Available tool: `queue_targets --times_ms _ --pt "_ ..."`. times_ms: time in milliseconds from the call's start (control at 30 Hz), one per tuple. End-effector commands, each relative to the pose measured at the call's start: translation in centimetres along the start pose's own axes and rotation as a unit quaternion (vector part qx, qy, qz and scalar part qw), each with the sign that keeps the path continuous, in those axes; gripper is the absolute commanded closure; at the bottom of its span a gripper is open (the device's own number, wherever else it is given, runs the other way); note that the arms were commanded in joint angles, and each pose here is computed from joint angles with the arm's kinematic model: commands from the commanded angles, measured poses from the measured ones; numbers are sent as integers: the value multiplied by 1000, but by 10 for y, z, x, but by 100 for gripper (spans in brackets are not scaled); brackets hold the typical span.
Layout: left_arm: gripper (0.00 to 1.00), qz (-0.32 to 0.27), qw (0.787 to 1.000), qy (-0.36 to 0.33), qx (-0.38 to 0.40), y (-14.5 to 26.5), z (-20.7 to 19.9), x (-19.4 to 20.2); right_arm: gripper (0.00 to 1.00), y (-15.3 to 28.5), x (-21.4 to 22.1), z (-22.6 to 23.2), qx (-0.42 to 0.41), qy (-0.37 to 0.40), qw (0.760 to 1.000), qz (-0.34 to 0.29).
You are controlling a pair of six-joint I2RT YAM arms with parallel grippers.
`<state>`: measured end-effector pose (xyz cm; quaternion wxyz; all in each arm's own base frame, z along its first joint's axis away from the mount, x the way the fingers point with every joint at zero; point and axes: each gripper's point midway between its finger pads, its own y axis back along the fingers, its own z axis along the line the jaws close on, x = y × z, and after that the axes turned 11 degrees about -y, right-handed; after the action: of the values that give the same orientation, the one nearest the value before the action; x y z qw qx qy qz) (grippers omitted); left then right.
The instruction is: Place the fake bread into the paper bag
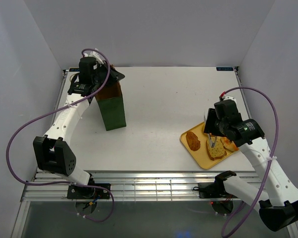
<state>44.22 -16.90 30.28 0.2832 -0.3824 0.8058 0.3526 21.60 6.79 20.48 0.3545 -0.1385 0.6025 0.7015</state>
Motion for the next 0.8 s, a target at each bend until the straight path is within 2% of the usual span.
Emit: queue_targets --times_ms 0,67,167,200,267,333,467,500,533,667,767 --pt "80 -19 999 -9 31 6 -24 -15 42 9 -2 -9 16 -2 1000 -5" --pt "79 -19 999 -10 36 6 -27 -14 42 6 2 -10 19 -1 1000 2" --pt "69 -17 999 -12 44 8 -31 -12 42 0 7 -9 18 2 1000 14" --pt "56 -18 999 -14 45 11 -32 -12 42 -1 7 -6 12 1 1000 16" --pt "40 -22 999 -19 46 16 -33 -12 42 -6 9 -3 8 4 1000 21" --pt "31 -26 998 -29 43 25 -33 -11 43 -12 10 0 6 6 1000 26" --pt "26 -30 998 -40 31 38 -31 -9 43 -22 15 2 8 13 999 40" --pt "19 -31 998 -42 32 41 -32 -9 43 -24 17 2 9 15 999 42" --pt "8 -33 998 -45 33 48 -34 -10 43 -27 17 2 11 17 999 44" --pt "2 -46 997 -53 26 69 -38 -13 43 -35 19 -1 26 28 998 51" --pt "2 -60 997 -53 7 88 -37 -17 44 -40 21 -3 31 30 998 55"
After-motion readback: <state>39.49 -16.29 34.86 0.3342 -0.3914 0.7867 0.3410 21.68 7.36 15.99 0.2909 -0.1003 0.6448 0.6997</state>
